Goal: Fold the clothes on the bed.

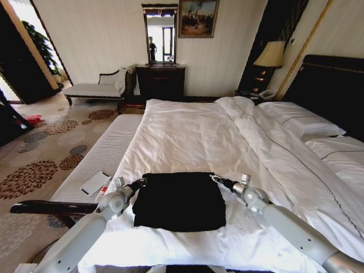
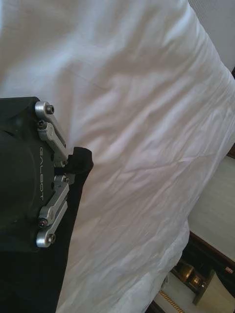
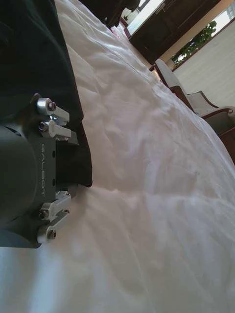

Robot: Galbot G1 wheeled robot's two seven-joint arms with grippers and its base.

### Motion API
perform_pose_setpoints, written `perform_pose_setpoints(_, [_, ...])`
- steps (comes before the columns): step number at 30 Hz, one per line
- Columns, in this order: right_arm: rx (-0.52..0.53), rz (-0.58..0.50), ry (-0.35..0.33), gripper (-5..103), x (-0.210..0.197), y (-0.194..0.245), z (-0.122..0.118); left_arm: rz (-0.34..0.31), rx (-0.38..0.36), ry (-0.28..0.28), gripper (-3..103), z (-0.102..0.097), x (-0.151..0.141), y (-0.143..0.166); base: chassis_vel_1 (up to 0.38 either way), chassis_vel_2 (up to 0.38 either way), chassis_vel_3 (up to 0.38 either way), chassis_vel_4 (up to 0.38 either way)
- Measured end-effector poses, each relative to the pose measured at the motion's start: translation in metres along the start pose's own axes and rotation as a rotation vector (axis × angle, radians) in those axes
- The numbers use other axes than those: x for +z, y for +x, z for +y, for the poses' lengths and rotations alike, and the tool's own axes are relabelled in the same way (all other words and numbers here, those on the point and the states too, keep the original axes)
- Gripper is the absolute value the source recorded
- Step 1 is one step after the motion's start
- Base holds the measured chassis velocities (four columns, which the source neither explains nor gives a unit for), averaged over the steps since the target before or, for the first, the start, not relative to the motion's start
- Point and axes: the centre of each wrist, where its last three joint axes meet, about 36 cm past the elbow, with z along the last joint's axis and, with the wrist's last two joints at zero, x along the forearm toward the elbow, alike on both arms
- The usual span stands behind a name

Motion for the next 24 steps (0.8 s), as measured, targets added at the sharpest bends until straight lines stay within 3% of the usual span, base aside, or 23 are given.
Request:
perform_pose_setpoints(6, [-0.001,-0.001,0.01,23,-0.0022,0.0016,0.0005,-0.005,-0.006,0.004,2,0.0029,-0.0016,0.0022,0.0,0.0,0.0,0.0])
perform_pose_setpoints(10, [-0.001,-0.007,0.017,3,-0.0052,0.0033,0.0008,-0.008,-0.005,0.002,2,0.0021,-0.0004,0.0042,0.0,0.0,0.0,0.0])
perform_pose_setpoints(24, [-0.021,-0.032,0.039,1,-0.0014,0.0057,0.0084,-0.028,-0.001,-0.005,2,0.0007,-0.0061,0.0089,0.0,0.0,0.0,0.0])
